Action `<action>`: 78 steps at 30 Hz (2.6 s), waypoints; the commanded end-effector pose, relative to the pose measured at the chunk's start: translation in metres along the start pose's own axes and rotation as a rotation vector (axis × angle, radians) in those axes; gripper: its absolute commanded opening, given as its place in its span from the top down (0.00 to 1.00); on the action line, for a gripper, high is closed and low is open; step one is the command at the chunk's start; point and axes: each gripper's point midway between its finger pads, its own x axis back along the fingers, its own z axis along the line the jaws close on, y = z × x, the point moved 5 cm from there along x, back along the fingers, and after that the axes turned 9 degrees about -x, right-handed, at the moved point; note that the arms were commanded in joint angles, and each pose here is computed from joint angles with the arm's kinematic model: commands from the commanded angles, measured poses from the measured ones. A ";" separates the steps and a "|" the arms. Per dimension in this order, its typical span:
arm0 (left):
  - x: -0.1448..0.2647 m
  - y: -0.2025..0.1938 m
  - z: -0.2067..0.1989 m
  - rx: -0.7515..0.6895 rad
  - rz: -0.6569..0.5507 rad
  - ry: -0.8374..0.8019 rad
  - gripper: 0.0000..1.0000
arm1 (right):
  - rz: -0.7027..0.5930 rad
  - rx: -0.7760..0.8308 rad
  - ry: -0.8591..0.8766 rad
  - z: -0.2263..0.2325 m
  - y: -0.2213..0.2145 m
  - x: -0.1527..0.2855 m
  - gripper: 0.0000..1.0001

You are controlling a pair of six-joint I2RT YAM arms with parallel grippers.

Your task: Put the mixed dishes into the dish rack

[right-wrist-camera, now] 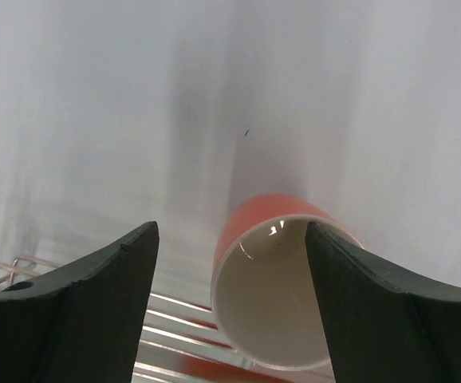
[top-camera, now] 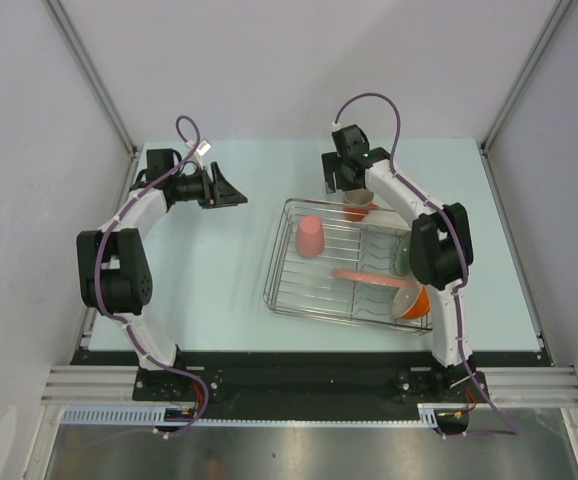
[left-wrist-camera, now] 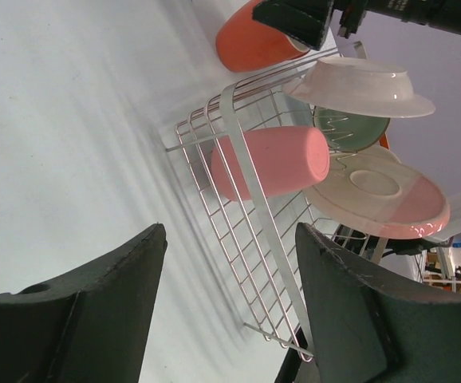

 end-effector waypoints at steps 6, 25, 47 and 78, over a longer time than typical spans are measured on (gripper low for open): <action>0.013 0.024 -0.019 -0.117 -0.050 0.018 0.29 | 0.055 -0.028 0.001 0.002 -0.016 -0.041 0.36; 0.020 0.048 -0.050 -0.165 -0.110 -0.020 0.25 | -0.212 -0.130 0.341 0.035 0.078 0.080 1.00; 0.024 0.077 -0.168 -0.390 -0.196 -0.424 0.11 | -0.128 -0.880 1.814 0.052 0.099 0.283 1.00; 0.011 0.071 -0.156 -0.548 -0.149 -0.228 0.09 | 0.294 -1.141 2.014 0.107 0.070 0.266 1.00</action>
